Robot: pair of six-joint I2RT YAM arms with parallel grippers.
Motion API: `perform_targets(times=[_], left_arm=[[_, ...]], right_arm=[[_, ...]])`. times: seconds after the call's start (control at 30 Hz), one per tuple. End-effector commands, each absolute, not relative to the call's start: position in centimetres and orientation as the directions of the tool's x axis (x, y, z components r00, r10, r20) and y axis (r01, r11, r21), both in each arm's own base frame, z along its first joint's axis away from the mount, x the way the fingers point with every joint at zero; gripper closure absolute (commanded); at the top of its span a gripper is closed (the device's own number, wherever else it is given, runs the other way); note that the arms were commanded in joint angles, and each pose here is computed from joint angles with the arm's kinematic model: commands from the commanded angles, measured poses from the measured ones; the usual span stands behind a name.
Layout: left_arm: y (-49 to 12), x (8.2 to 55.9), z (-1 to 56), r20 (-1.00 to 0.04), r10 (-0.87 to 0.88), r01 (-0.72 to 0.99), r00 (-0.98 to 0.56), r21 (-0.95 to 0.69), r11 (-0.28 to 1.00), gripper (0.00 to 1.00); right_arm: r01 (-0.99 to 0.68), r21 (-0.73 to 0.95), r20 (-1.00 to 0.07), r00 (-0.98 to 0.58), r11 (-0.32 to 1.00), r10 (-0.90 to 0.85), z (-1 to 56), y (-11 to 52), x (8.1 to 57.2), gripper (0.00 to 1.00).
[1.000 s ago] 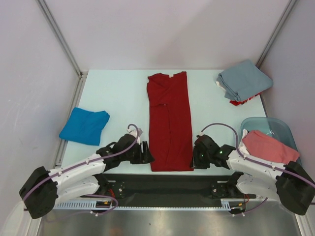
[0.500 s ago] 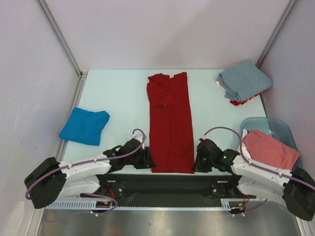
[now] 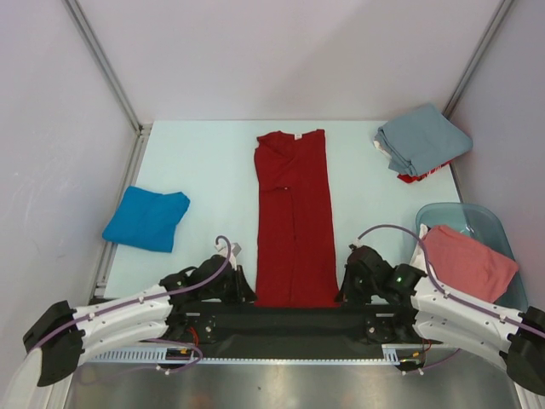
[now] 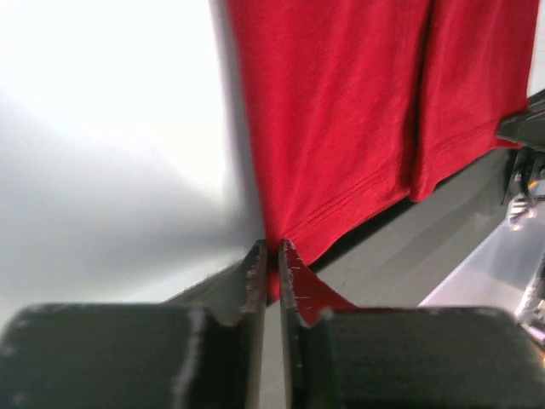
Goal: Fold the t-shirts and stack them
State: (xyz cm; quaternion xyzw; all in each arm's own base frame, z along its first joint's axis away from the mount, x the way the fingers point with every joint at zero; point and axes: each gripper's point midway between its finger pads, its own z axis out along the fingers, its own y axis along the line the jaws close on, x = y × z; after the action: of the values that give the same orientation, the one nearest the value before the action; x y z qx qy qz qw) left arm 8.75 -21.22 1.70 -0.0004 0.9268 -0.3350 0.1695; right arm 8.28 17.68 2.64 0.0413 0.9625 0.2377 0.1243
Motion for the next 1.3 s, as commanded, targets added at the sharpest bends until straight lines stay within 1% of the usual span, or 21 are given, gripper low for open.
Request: perform_targets(times=[0.0,0.07,0.13,0.2,0.23,0.3,0.33,0.37,0.43,0.47,0.53,0.6,0.7,0.87,1.0,1.07,1.1,1.13,1.17,1.2,1.27], left_arm=[[-20.6,7.4,1.0,-0.258,-0.119,0.074,-0.959,-0.631,0.772,0.82],[-20.7,7.4,1.2,-0.258,-0.119,0.074,-0.959,-0.631,0.772,0.79],[-20.9,7.4,1.3,-0.256,-0.113,0.079,-0.960,-0.634,0.769,0.80],[-21.2,7.5,1.7,-0.259,-0.107,0.089,-0.960,-0.643,0.761,0.86],[-21.3,7.6,1.9,-0.260,-0.105,0.091,-0.960,-0.643,0.760,0.90],[-22.0,8.4,3.2,-0.292,-0.113,0.110,-0.950,-0.649,0.753,0.90],[-21.9,8.5,3.2,-0.290,-0.109,0.107,-0.951,-0.638,0.763,0.84],[-22.3,8.9,4.0,-0.299,-0.113,0.111,-0.947,-0.639,0.762,0.59],[-21.9,9.0,3.6,-0.296,-0.100,0.105,-0.950,-0.604,0.790,0.38],[-21.9,8.9,3.5,-0.291,-0.097,0.103,-0.952,-0.601,0.792,0.34],[-22.0,8.9,3.3,-0.291,-0.110,0.097,-0.950,-0.614,0.784,0.34],[-21.8,8.5,2.6,-0.268,-0.123,0.076,-0.956,-0.625,0.777,0.36],[-21.6,8.3,2.3,-0.261,-0.135,0.064,-0.956,-0.635,0.770,0.40],[-22.0,8.3,2.1,-0.259,-0.142,0.064,-0.955,-0.653,0.755,0.54],[-23.2,8.6,2.4,-0.249,-0.147,0.067,-0.957,-0.685,0.726,0.57],[-23.4,8.7,2.2,-0.243,-0.142,0.066,-0.960,-0.684,0.726,0.66],[-23.5,8.7,2.3,-0.245,-0.142,0.067,-0.959,-0.684,0.727,0.74],[-23.5,8.7,2.3,-0.244,-0.142,0.067,-0.959,-0.683,0.728,0.89],[-23.5,8.8,2.5,-0.247,-0.142,0.068,-0.959,-0.683,0.728,0.97],[-23.4,8.8,2.5,-0.251,-0.142,0.069,-0.957,-0.678,0.732,1.00],[-23.1,8.8,3.1,-0.257,-0.141,0.072,-0.956,-0.675,0.735,0.99]], right_arm=[[0.031,0.468,-0.167,-0.978,0.883,0.122,2.2,17.4,6.7,1.00],[0.017,0.475,-0.174,-0.978,0.880,0.112,2.5,17.8,6.6,1.00],[0.011,0.486,-0.184,-0.976,0.874,0.114,3.2,18.3,6.9,1.00],[0.003,0.497,-0.199,-0.973,0.868,0.117,3.9,18.6,7.3,1.00],[-0.009,0.503,-0.224,-0.967,0.864,0.120,4.8,18.9,7.8,1.00],[-0.021,0.508,-0.256,-0.958,0.861,0.128,5.9,19.3,8.7,1.00],[-0.024,0.500,-0.271,-0.954,0.866,0.130,6.3,19.3,9.0,1.00],[-0.041,0.508,-0.292,-0.948,0.861,0.127,7.2,19.7,9.6,1.00],[-0.039,0.486,-0.289,-0.950,0.873,0.119,7.2,19.8,9.8,1.00],[-0.045,0.483,-0.287,-0.952,0.875,0.110,7.2,19.9,9.8,1.00],[-0.045,0.485,-0.281,-0.954,0.873,0.108,7.0,20.0,9.7,1.00],[-0.037,0.486,-0.275,-0.955,0.873,0.113,6.6,19.8,9.6,1.00],[-0.029,0.491,-0.269,-0.956,0.871,0.120,6.2,19.7,9.3,1.00],[-0.020,0.491,-0.259,-0.958,0.871,0.124,5.6,19.5,9.1,1.00],[-0.012,0.500,-0.249,-0.960,0.866,0.130,5.2,19.6,8.9,1.00],[-0.009,0.499,-0.245,-0.961,0.866,0.131,5.0,19.6,8.9,1.00],[-0.010,0.499,-0.245,-0.961,0.866,0.130,5.0,19.5,8.8,1.00],[-0.009,0.499,-0.245,-0.961,0.866,0.131,5.0,19.5,8.8,1.00],[-0.009,0.499,-0.245,-0.961,0.866,0.131,5.0,19.5,8.8,1.00],[-0.008,0.498,-0.244,-0.961,0.867,0.131,5.0,19.4,8.8,1.00],[-0.017,0.507,-0.252,-0.959,0.862,0.130,5.5,19.5,8.8,1.00]])
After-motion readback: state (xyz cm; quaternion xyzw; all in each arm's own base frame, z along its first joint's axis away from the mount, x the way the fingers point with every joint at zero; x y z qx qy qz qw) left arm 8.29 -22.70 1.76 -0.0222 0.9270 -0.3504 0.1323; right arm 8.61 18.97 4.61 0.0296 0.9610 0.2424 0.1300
